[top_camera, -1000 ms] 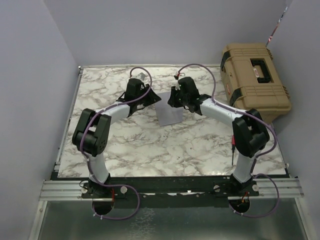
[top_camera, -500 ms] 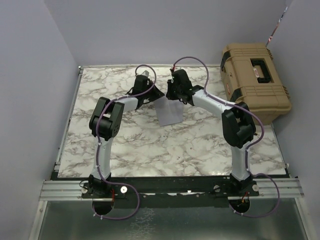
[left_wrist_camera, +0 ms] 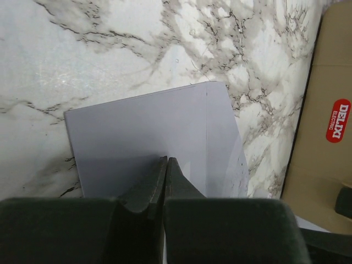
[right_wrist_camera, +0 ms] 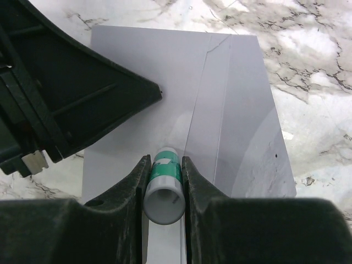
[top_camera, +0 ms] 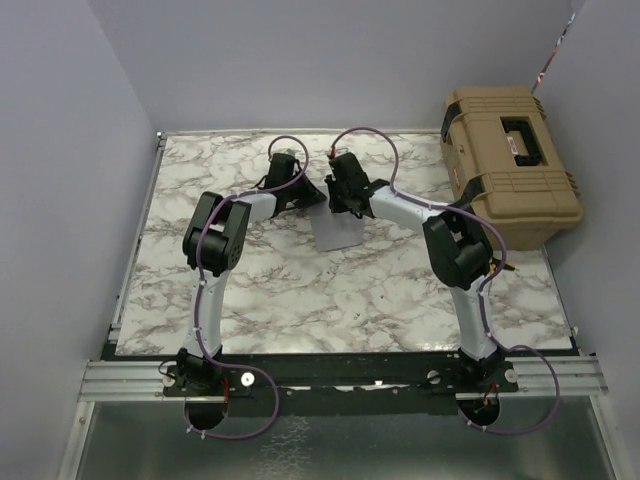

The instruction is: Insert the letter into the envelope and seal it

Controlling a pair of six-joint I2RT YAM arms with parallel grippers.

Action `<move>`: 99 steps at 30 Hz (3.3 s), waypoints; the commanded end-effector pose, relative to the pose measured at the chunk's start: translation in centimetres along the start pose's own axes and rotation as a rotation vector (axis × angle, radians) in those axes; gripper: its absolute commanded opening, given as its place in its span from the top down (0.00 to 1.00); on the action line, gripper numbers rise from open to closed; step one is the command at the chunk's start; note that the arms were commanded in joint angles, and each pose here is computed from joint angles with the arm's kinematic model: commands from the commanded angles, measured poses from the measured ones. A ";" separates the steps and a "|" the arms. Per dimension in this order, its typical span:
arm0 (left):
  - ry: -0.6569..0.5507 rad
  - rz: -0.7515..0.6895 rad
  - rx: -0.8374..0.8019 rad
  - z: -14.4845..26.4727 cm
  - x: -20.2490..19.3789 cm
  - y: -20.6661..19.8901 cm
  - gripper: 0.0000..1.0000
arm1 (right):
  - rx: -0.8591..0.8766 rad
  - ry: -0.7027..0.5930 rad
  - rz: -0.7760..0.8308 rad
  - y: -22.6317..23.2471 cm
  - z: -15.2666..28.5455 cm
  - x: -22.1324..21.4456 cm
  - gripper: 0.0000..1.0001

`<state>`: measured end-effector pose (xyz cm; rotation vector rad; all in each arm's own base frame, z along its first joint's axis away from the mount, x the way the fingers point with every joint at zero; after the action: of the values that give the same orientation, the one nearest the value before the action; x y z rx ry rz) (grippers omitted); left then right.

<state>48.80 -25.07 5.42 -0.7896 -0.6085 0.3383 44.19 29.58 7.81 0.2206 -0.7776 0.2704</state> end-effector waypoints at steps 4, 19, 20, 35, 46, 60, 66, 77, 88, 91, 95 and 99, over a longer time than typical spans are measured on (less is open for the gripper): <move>0.064 0.112 0.155 -1.0 -2.4 4.7 1.00 | -0.096 -0.010 0.033 -0.3 -1.9 -0.4 1.00; 0.065 0.235 0.284 -1.1 -3.0 7.9 1.00 | -0.077 0.021 0.147 1.3 -0.5 -2.9 1.00; 0.061 0.242 0.289 -1.2 -3.0 8.0 1.00 | -0.064 0.040 0.153 1.6 -0.2 -3.5 1.00; 0.068 0.308 0.359 -1.0 -4.3 9.7 1.00 | -0.056 0.141 0.078 1.4 2.2 -7.6 1.00; 0.143 0.323 0.333 -0.9 -5.6 9.9 1.00 | -0.091 0.066 0.026 0.5 -2.7 -4.0 1.00; 0.114 0.322 0.341 -0.8 -4.7 10.2 1.00 | -0.118 0.128 0.070 1.6 0.7 -6.0 1.00; 0.115 0.326 0.346 -0.8 -4.8 10.4 1.00 | -0.136 0.156 0.051 1.9 2.8 -7.6 1.00; 0.131 0.323 0.360 -0.5 -5.5 11.1 1.00 | -0.224 0.103 -0.004 -0.2 -0.6 -5.9 1.00; 0.138 0.320 0.353 -0.4 -5.6 11.1 1.00 | -0.296 0.130 -0.054 -2.0 -3.2 -4.6 1.00; 0.139 0.321 0.353 -0.5 -5.6 11.1 1.00 | -0.285 0.128 -0.052 -1.8 -3.4 -3.9 1.00; 0.133 0.325 0.356 -0.5 -5.5 11.2 1.00 | -0.212 0.164 -0.041 -0.7 -2.3 -4.9 1.00; 0.132 0.341 0.362 -0.7 -5.6 11.3 1.00 | -0.205 0.218 -0.069 -0.2 -0.4 -6.9 1.00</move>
<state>49.28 -24.25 4.53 -0.8619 -0.4959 0.5786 45.25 30.65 7.18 0.1005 -0.8151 0.1068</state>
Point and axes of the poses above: each gripper's point midway between its finger pads, its own z axis back along the fingers, its own y axis along the line the jaws close on, x = y × z, the point moved 4 cm from there along z, back along the fingers, and after that the axes turned 1 degree about -z, right-handed, at the moved point
